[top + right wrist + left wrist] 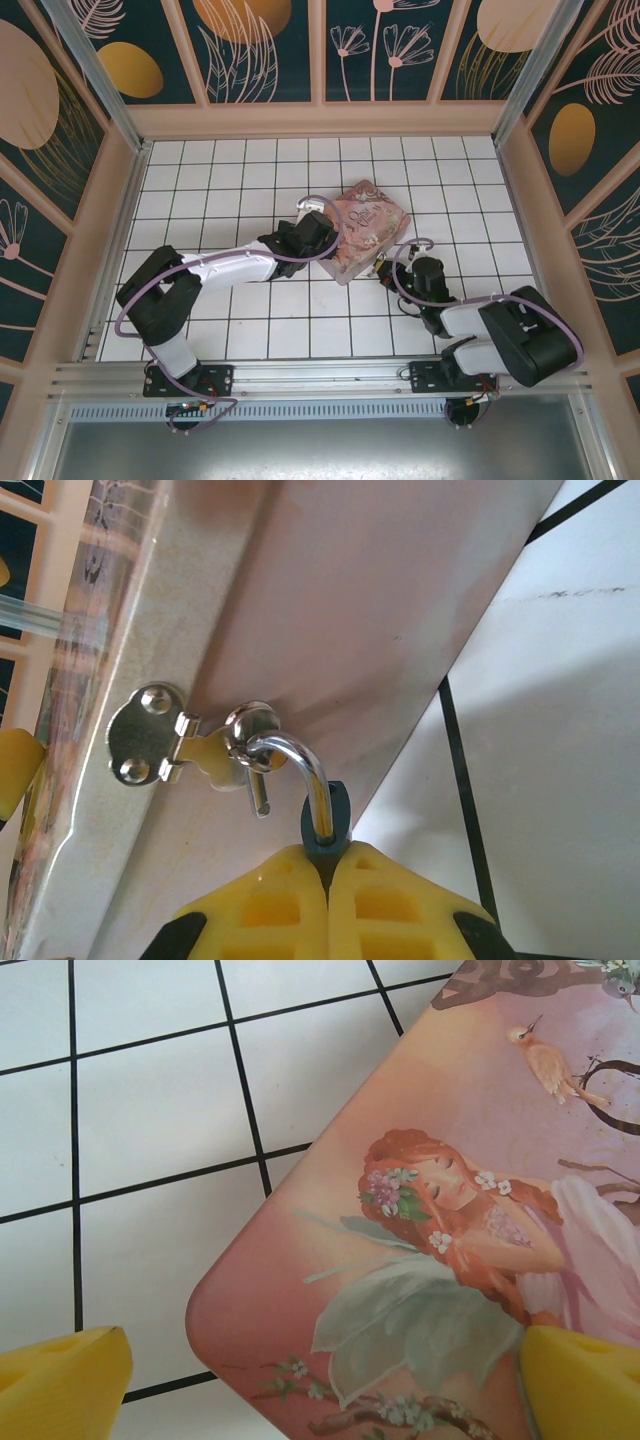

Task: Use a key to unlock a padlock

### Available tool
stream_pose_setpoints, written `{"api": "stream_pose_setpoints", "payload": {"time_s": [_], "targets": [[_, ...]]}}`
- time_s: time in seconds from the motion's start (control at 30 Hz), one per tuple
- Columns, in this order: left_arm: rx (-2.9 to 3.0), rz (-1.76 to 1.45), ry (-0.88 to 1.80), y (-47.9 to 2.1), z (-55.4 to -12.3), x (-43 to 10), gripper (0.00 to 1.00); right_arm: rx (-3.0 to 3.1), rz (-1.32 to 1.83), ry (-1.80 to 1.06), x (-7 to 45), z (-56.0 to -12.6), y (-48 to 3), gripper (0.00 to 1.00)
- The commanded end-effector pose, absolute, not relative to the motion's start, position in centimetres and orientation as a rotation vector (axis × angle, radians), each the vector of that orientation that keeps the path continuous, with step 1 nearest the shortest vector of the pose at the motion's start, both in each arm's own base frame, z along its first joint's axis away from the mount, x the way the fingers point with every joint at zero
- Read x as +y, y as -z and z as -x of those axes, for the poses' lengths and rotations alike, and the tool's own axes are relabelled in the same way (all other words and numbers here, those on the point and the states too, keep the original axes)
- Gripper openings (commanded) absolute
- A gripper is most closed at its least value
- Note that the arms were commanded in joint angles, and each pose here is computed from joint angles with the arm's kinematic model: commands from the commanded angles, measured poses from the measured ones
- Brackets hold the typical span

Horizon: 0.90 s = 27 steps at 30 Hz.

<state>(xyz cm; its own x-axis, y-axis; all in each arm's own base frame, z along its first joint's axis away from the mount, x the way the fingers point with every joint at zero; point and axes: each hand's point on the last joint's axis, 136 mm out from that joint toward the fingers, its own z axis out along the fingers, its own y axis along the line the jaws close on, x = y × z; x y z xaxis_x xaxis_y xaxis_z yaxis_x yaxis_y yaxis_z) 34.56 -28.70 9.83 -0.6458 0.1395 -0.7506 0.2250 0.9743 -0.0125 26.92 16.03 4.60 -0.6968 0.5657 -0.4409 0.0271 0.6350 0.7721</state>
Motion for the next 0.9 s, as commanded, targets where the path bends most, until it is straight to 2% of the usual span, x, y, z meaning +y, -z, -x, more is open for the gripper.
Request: {"api": "stream_pose_setpoints", "payload": {"time_s": [0.0,0.6,0.87], "targets": [[2.402,-0.34,-0.07,-5.2,-33.0,-25.7,0.98,2.123,-0.518,-0.983,15.0,-28.4,-5.0,0.0],[2.423,-0.368,-0.093,-4.0,-33.0,-25.7,0.98,2.09,-0.519,-1.07,14.2,-30.8,-6.6,0.0],[2.427,-0.373,-0.095,-3.9,-32.9,-25.8,0.99,2.141,-0.541,-1.117,14.2,-31.4,-5.6,0.0]]}}
